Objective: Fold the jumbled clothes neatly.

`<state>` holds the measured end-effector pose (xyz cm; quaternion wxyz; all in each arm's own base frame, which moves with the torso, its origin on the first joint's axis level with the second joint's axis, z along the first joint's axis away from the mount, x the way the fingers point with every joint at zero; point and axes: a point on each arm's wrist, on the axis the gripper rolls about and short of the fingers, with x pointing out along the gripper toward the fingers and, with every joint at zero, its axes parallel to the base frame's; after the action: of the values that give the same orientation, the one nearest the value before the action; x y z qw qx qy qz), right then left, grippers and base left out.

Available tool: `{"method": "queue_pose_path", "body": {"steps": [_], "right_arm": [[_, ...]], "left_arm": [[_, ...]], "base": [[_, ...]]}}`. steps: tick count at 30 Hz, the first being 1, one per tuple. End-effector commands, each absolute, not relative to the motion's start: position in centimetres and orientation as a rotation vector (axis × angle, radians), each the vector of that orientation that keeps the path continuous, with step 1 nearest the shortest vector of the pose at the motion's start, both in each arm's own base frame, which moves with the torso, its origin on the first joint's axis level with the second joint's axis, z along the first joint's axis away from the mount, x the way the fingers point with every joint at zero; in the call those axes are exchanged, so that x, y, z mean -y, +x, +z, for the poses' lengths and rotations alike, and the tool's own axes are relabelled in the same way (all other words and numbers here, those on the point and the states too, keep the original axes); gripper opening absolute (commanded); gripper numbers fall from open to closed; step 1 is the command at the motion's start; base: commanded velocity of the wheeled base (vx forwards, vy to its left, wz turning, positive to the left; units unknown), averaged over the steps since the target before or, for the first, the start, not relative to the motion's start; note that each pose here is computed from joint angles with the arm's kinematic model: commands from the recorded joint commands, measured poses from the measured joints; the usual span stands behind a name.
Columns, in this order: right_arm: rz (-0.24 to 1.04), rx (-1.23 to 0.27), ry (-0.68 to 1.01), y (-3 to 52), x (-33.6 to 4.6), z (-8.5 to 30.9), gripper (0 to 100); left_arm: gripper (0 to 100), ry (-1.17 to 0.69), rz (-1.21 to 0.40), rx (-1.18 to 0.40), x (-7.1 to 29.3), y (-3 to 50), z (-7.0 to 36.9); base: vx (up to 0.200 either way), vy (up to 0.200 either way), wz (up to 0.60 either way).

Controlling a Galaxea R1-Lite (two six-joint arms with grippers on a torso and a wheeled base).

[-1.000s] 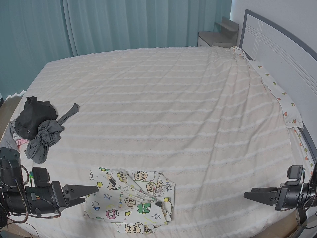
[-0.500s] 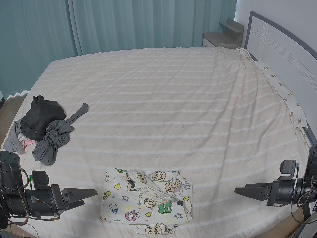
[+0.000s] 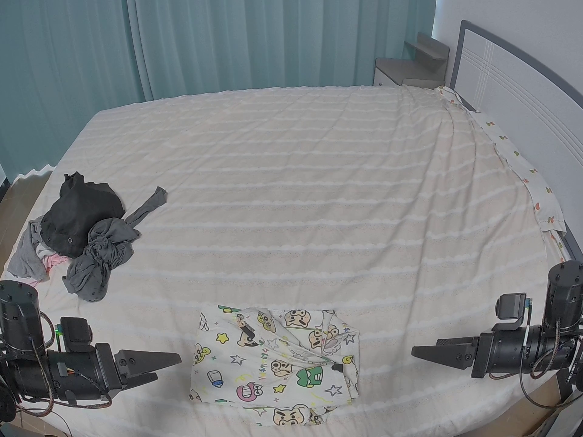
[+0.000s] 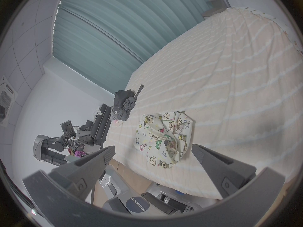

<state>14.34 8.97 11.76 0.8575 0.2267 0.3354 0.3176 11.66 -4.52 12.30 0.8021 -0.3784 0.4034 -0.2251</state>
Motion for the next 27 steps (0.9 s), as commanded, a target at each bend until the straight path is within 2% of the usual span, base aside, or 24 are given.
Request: {"method": "queue_pose_path", "body": {"steps": [1, 8, 15, 18, 24, 27], "right_arm": [[0.669, -0.706, 0.475, 15.3, -9.6, 11.9, 100], [0.644, -0.715, 0.465, 17.7, -11.0, 12.0, 100], [0.61, -0.736, 0.396, 20.3, -15.4, 12.0, 100], [0.623, -0.736, 0.376, 21.0, -16.9, 12.3, 100], [0.56, -0.791, 0.282, 22.6, -20.2, 11.5, 100], [0.573, -0.801, 0.259, 22.8, -21.4, 11.1, 100]], "left_arm": [[100, -0.81, -0.481, -0.872, 4.6, 11.7, 12.2], [100, -0.81, -0.468, -0.858, 4.5, 12.0, 12.3], [100, -0.84, -0.426, -0.819, 4.0, 12.9, 12.2], [100, -0.839, -0.427, -0.819, 3.9, 12.9, 12.2], [100, -0.838, -0.427, -0.82, 3.9, 13.0, 12.1], [100, -0.84, -0.423, -0.827, 3.9, 13.1, 12.1]], "base": [[0.0, 0.0, 0.0], [0.0, 0.0, 0.0], [0.0, 0.0, 0.0], [0.0, 0.2, 0.0], [0.0, 0.0, 0.0], [0.0, 0.0, 0.0]]}}
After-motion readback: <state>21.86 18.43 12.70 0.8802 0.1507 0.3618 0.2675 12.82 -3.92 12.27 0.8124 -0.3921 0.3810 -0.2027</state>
